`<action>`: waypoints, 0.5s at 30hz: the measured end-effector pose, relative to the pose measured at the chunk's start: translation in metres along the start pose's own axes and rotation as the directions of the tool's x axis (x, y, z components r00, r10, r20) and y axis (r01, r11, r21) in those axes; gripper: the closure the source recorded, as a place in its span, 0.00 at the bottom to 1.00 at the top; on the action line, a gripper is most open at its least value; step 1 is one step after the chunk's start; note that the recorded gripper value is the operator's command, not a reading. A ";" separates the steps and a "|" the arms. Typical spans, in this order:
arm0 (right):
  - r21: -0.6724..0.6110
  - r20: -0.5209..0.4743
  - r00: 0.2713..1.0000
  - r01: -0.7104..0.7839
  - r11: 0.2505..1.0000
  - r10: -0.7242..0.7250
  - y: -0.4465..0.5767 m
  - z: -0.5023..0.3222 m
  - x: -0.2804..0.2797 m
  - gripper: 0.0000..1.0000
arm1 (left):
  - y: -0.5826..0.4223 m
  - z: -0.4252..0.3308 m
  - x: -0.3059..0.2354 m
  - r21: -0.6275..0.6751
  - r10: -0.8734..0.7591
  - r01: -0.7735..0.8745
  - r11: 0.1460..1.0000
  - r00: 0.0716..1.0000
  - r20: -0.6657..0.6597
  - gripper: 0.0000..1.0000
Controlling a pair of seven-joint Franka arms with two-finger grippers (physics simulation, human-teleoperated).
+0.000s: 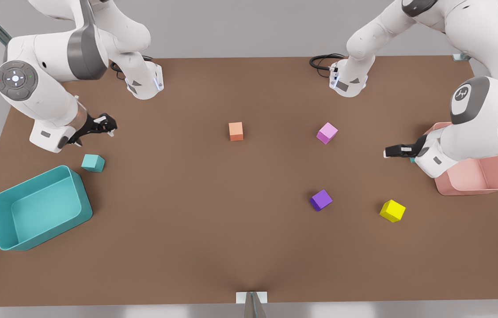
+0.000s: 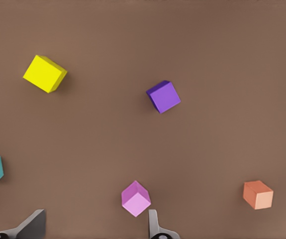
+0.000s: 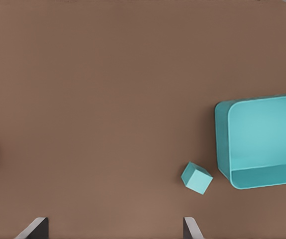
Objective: Stack the two blue cubes on top of each other
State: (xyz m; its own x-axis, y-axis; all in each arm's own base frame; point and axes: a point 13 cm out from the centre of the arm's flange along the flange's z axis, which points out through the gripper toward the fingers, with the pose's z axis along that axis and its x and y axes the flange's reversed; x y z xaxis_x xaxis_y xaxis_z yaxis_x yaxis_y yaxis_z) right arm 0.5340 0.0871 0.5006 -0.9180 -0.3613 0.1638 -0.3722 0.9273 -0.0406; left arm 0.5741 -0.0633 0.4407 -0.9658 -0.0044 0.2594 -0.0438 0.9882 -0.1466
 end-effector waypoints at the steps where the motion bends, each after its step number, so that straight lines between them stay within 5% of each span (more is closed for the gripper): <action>1: 0.002 0.001 1.000 0.002 1.000 -0.002 -0.002 0.001 -0.001 0.00 | -0.001 0.000 -0.001 0.001 -0.004 0.004 1.000 1.000 0.002 0.00; 6: 0.042 -0.142 0.990 -0.001 0.999 0.007 -0.035 0.080 -0.025 0.00 | -0.002 -0.001 -0.002 0.004 -0.022 0.022 1.000 1.000 0.009 0.00; 9: 0.022 -0.247 0.961 -0.124 0.992 0.125 -0.107 0.174 0.026 0.00 | -0.002 -0.001 -0.003 0.005 -0.031 0.031 1.000 0.999 0.010 0.00; 15: -0.016 -0.191 0.947 -0.268 0.963 0.260 -0.152 0.246 0.074 0.00 | 0.002 0.010 -0.004 0.016 -0.044 0.045 0.999 0.999 -0.023 0.00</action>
State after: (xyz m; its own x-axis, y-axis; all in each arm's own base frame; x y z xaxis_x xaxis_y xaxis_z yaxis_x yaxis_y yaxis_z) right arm 0.4884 -0.1046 0.2767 -0.9395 -0.0821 0.3325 -0.1105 0.9916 -0.0675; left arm 0.5753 -0.0632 0.4302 -0.9567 -0.0447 0.2875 -0.0911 0.9845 -0.1499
